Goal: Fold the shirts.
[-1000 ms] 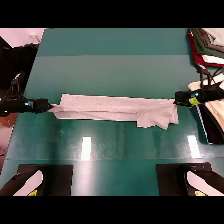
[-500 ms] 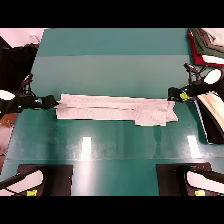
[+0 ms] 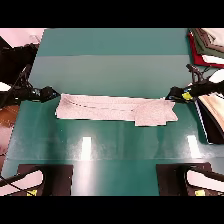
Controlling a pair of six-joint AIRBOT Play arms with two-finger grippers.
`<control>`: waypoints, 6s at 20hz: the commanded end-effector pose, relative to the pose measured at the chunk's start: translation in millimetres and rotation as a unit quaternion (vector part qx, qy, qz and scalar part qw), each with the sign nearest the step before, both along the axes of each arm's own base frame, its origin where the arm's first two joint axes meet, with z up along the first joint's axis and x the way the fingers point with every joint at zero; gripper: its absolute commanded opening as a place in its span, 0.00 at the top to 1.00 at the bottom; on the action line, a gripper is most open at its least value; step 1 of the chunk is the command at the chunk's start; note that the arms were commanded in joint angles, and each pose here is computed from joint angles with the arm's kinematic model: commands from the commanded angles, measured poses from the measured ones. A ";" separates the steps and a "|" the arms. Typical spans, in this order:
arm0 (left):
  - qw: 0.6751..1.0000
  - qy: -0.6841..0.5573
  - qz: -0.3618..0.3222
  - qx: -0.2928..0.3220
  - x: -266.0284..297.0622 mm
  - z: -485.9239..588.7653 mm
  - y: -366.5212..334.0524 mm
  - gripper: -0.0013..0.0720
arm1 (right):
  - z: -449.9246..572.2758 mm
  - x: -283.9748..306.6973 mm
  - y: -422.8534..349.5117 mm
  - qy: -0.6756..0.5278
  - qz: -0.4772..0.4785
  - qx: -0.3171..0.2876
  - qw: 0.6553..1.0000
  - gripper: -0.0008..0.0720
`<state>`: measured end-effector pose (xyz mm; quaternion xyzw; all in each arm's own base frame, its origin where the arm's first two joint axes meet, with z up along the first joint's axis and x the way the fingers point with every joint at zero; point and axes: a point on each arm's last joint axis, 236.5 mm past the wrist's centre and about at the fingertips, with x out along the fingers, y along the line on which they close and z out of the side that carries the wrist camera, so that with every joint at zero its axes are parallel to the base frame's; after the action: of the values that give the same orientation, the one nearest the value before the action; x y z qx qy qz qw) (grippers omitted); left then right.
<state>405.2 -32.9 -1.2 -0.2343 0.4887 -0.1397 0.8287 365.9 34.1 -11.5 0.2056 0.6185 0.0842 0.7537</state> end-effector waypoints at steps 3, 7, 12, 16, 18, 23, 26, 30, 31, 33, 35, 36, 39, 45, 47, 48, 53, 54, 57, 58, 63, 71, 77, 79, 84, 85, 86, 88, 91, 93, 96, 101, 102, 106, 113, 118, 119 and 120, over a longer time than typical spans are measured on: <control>0.997 0.039 -0.054 -0.031 -24.4 6.3 -21.4 0.95 | -2.4 -28.7 -22.4 0.025 -0.029 0.106 0.994 0.12; 0.996 0.048 -0.062 -0.041 -29.3 7.5 -26.9 0.95 | -29.2 -41.0 -40.8 0.027 -0.047 0.111 0.992 0.06; 0.993 0.061 -0.074 -0.068 -37.3 12.9 -37.8 0.95 | -60.6 -44.1 -36.2 0.056 -0.027 0.138 0.989 0.06; 0.992 0.068 -0.079 -0.074 -41.4 13.4 -40.4 0.95 | -62.1 -30.9 -13.9 0.046 -0.027 0.204 0.977 0.07; 0.992 0.070 -0.076 -0.075 -41.4 13.5 -40.5 0.95 | -68.4 -34.6 -2.1 0.056 -0.003 0.203 0.977 0.14; 0.991 0.074 -0.074 -0.078 -42.6 13.4 -41.0 0.95 | -66.4 -26.0 15.5 0.041 0.034 0.187 0.981 0.48; 0.991 0.075 -0.077 -0.078 -42.9 13.4 -42.9 0.95 | -51.7 -15.1 17.2 0.023 0.056 0.186 0.981 0.86; 0.989 0.068 -0.114 -0.065 -44.0 11.7 -78.6 0.95 | -26.4 -9.4 27.1 0.007 0.106 0.194 0.975 0.97; 0.989 0.062 -0.118 -0.060 -41.4 11.4 -92.1 0.95 | -20.3 -9.2 31.9 0.006 0.119 0.196 0.973 0.97; 0.990 0.034 -0.129 -0.046 -33.0 12.4 -125.6 0.95 | -6.0 -9.1 47.4 0.003 0.147 0.196 0.969 0.97; 0.987 0.010 -0.155 -0.037 -29.8 13.2 -160.6 0.95 | 15.8 -1.0 65.3 -0.018 0.170 0.184 0.968 0.97; 0.986 0.007 -0.165 -0.037 -29.2 13.4 -178.7 0.95 | 31.8 5.0 75.7 -0.035 0.184 0.176 0.966 0.97; 0.978 0.012 -0.204 -0.039 -26.2 6.0 -227.2 0.95 | 89.7 23.6 108.2 -0.092 0.214 0.158 0.960 0.97; 0.961 0.031 -0.272 -0.041 -14.0 -27.9 -315.5 0.95 | 196.1 29.1 188.1 -0.207 0.294 0.145 0.922 0.97; 0.962 0.044 -0.266 -0.044 -6.4 -41.8 -325.6 0.95 | 214.3 23.5 207.8 -0.229 0.313 0.144 0.911 0.98; 0.963 0.051 -0.259 -0.047 -1.9 -46.7 -327.1 0.95 | 219.3 21.3 216.4 -0.233 0.322 0.145 0.906 0.97; 0.964 0.038 -0.261 -0.034 7.6 -45.6 -326.1 0.95 | 220.0 21.4 251.2 -0.231 0.352 0.155 0.894 0.97; 0.961 0.040 -0.273 -0.018 5.8 -47.6 -321.3 0.95 | 220.6 21.0 258.8 -0.233 0.359 0.157 0.890 0.97; 0.951 0.057 -0.302 0.021 2.7 -46.3 -296.9 0.95 | 223.7 20.3 279.7 -0.240 0.379 0.161 0.879 0.97; 0.951 0.060 -0.303 0.029 5.1 -41.4 -286.8 0.95 | 223.4 20.5 285.8 -0.241 0.384 0.163 0.876 0.97; 0.955 0.053 -0.273 0.098 22.1 5.4 -194.3 0.95 | 209.7 21.6 309.2 -0.234 0.396 0.170 0.872 0.97; 0.976 -0.016 -0.137 0.170 27.9 115.4 -37.5 0.95 | 162.1 0.8 372.0 -0.204 0.431 0.184 0.860 0.97; 0.979 -0.009 -0.112 0.172 6.2 138.3 -7.7 0.95 | 97.0 -17.3 459.6 -0.227 0.466 0.187 0.834 0.97; 0.979 -0.007 -0.115 0.166 4.7 138.5 -10.3 0.95 | 76.9 -29.4 497.6 -0.232 0.474 0.197 0.827 0.68; 0.980 -0.007 -0.116 0.163 4.3 138.9 -12.1 0.95 | 73.6 -50.3 538.1 -0.251 0.461 0.221 0.822 0.34; 0.980 -0.007 -0.116 0.163 4.3 138.9 -11.9 0.95 | 74.8 -44.5 523.0 -0.245 0.453 0.215 0.830 0.34; 0.980 -0.007 -0.116 0.163 4.4 138.9 -12.0 0.95 | 75.2 -34.6 504.1 -0.239 0.446 0.204 0.838 0.34; 0.980 -0.008 -0.116 0.163 4.7 138.8 -12.1 0.95 | 73.0 -12.8 454.2 -0.213 0.428 0.178 0.860 0.34; 0.980 -0.009 -0.116 0.163 5.0 138.9 -12.0 0.95 | 54.0 20.6 362.4 -0.153 0.372 0.139 0.905 0.34; 0.980 -0.012 -0.115 0.164 6.9 139.3 -11.6 0.95 | 39.1 37.4 308.9 -0.120 0.323 0.130 0.930 0.34; 0.980 -0.021 -0.111 0.163 11.3 140.8 -12.3 0.95 | 13.7 45.6 257.4 -0.067 0.255 0.146 0.953 0.07; 0.980 -0.023 -0.112 0.160 12.4 140.6 -13.3 0.95 | -31.1 32.2 249.4 -0.003 0.187 0.189 0.964 0.07; 0.980 -0.023 -0.112 0.160 12.2 140.5 -13.4 0.95 | -36.9 29.4 257.9 0.009 0.182 0.203 0.962 0.08; 0.980 -0.022 -0.113 0.160 11.7 140.4 -13.6 0.95 | -48.8 26.8 303.0 0.027 0.202 0.233 0.951 0.11; 0.980 -0.018 -0.115 0.160 9.6 139.7 -13.9 0.95 | -40.5 19.9 380.6 0.018 0.246 0.281 0.928 0.64; 0.980 -0.014 -0.117 0.159 7.6 138.8 -14.2 0.95 | -8.9 38.6 376.2 -0.036 0.293 0.266 0.918 0.97; 0.980 -0.012 -0.119 0.159 6.5 138.3 -14.3 0.95 | 2.2 45.6 365.6 -0.044 0.297 0.263 0.917 0.97; 0.980 -0.010 -0.120 0.159 5.5 137.8 -14.3 0.95 | 15.4 57.1 348.8 -0.058 0.294 0.257 0.919 0.97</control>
<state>413.1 -47.4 137.7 -0.0384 0.5168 -0.1598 0.8402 408.2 403.3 -21.4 0.2160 0.5802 0.4594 0.6368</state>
